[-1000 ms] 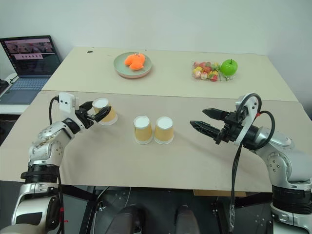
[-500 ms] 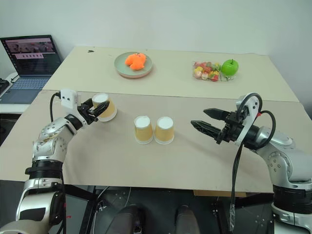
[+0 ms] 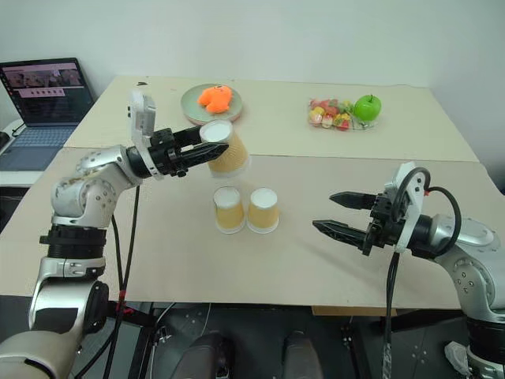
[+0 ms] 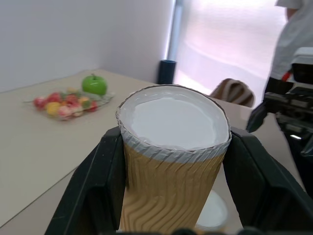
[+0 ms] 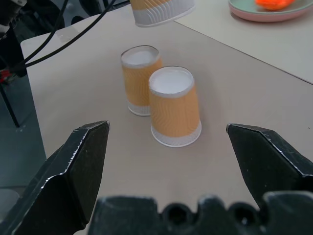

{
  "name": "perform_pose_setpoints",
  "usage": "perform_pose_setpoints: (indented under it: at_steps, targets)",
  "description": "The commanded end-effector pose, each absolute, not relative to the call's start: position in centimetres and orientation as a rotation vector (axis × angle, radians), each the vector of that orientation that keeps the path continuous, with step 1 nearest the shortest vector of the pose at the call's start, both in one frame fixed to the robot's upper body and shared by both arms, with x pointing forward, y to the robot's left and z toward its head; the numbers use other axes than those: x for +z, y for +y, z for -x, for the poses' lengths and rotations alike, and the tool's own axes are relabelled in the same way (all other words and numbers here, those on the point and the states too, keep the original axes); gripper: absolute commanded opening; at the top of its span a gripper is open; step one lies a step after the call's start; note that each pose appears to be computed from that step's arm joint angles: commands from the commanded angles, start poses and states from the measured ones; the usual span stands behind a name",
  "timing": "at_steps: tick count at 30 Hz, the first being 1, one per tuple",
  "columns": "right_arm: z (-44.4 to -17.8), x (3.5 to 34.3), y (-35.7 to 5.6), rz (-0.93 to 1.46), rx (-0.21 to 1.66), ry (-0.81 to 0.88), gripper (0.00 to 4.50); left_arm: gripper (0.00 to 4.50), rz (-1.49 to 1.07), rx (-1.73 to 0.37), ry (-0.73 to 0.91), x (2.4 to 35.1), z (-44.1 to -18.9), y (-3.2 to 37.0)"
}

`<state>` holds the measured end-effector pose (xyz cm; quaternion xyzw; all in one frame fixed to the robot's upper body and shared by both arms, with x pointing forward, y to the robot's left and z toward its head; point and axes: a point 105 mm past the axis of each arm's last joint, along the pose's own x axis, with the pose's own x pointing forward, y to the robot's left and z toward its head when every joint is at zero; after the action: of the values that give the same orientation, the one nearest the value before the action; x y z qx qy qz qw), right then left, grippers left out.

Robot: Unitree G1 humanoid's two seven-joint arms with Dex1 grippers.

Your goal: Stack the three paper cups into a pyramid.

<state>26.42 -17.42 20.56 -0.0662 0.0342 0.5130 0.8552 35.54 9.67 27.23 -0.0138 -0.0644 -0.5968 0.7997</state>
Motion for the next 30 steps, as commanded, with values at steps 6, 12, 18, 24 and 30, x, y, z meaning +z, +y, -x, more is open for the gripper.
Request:
perform_pose_setpoints:
  at_steps: [6,12,18,24,30]
  targets:
    - [-25.3,22.2,-15.4,0.184,1.139,-0.018,4.5,2.43,0.028,-1.436,-0.101,28.5,-35.4,8.6]
    - [-25.2,21.9,-15.5,0.173,1.121,-0.014,4.5,2.43,-0.047,-1.489,0.001,24.9,-34.8,7.7]
    - [-25.3,21.8,-15.5,0.17,1.116,-0.013,4.5,2.43,-0.07,-1.502,0.034,23.4,-34.8,7.4]
    - [-25.3,21.6,-15.4,0.169,1.117,-0.01,4.5,2.43,-0.076,-1.488,0.028,23.6,-35.4,7.4]
    - [-25.5,21.7,-15.6,0.167,1.108,-0.012,4.5,3.64,-0.093,-1.471,0.006,23.6,-35.9,6.9]
